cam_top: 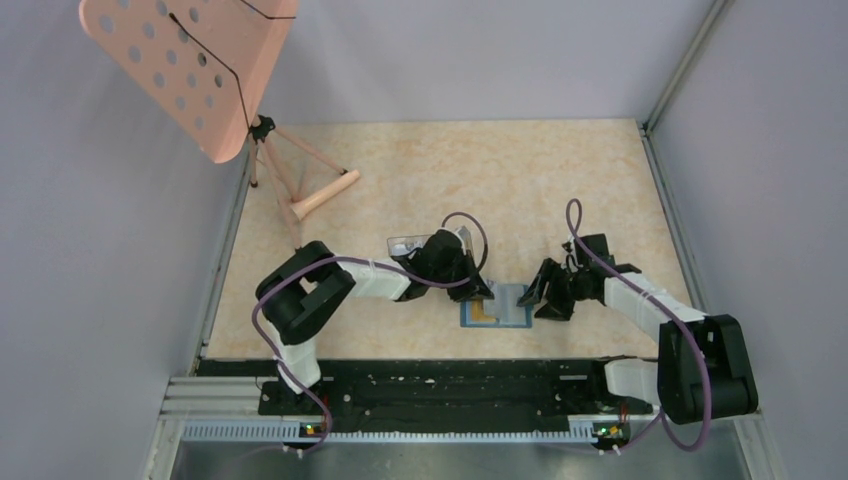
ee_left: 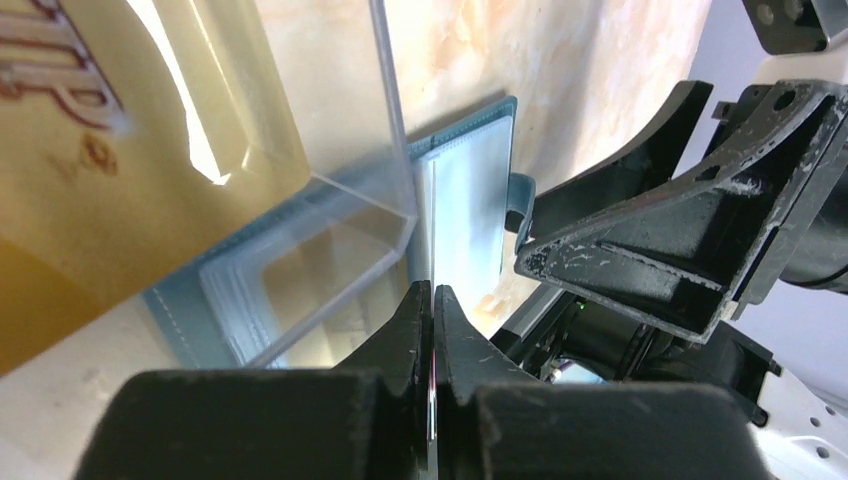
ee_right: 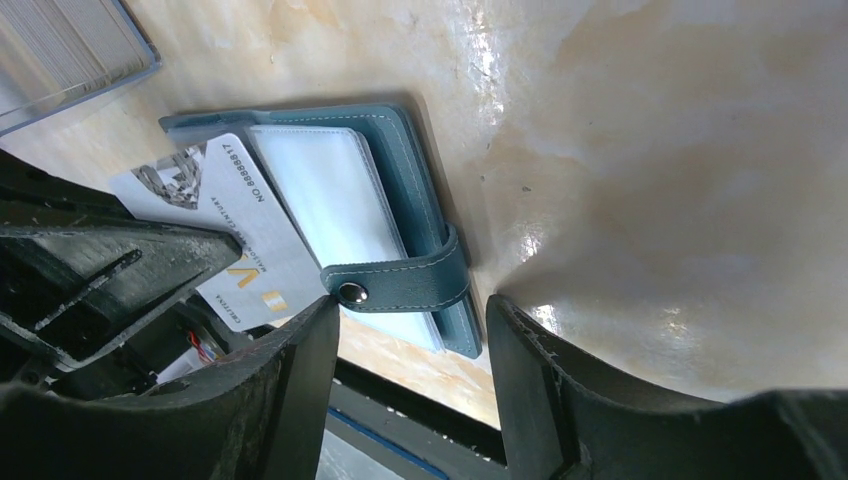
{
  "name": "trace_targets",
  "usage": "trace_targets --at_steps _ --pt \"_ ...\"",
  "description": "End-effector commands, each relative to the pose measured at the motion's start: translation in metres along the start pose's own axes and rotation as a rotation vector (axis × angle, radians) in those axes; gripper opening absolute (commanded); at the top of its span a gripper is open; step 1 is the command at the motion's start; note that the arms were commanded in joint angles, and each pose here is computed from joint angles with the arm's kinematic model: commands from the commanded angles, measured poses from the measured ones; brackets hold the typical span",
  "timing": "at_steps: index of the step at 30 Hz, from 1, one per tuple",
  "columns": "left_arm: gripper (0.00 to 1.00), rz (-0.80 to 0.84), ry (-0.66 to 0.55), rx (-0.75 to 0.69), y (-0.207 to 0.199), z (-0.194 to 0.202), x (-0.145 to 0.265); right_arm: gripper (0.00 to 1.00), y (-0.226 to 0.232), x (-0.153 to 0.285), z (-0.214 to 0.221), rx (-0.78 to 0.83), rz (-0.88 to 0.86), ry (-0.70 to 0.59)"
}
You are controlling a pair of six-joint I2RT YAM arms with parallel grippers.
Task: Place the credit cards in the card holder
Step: Insert the credit card into the card holder.
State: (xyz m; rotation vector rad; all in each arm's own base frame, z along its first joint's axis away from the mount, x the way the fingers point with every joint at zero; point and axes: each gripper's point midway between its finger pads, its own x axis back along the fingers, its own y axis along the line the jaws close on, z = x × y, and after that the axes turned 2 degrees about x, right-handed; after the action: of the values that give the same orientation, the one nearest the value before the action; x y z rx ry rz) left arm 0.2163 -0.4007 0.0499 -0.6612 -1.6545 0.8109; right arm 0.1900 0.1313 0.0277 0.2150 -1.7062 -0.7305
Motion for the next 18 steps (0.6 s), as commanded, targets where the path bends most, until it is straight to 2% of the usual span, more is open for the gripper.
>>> trace_targets --at_steps 1,11,18 --pt "0.0 0.0 -0.034 -0.024 -0.002 -0.013 -0.008 0.56 0.001 -0.004 -0.001 0.032 -0.01 -0.008" --pt "0.0 -0.081 -0.017 0.006 0.015 -0.008 -0.012 0.55 0.001 -0.004 0.001 0.028 -0.021 -0.002" --pt "0.0 -0.188 -0.074 -0.059 0.019 -0.012 0.005 0.55 0.004 -0.003 0.0 0.028 -0.03 -0.009"
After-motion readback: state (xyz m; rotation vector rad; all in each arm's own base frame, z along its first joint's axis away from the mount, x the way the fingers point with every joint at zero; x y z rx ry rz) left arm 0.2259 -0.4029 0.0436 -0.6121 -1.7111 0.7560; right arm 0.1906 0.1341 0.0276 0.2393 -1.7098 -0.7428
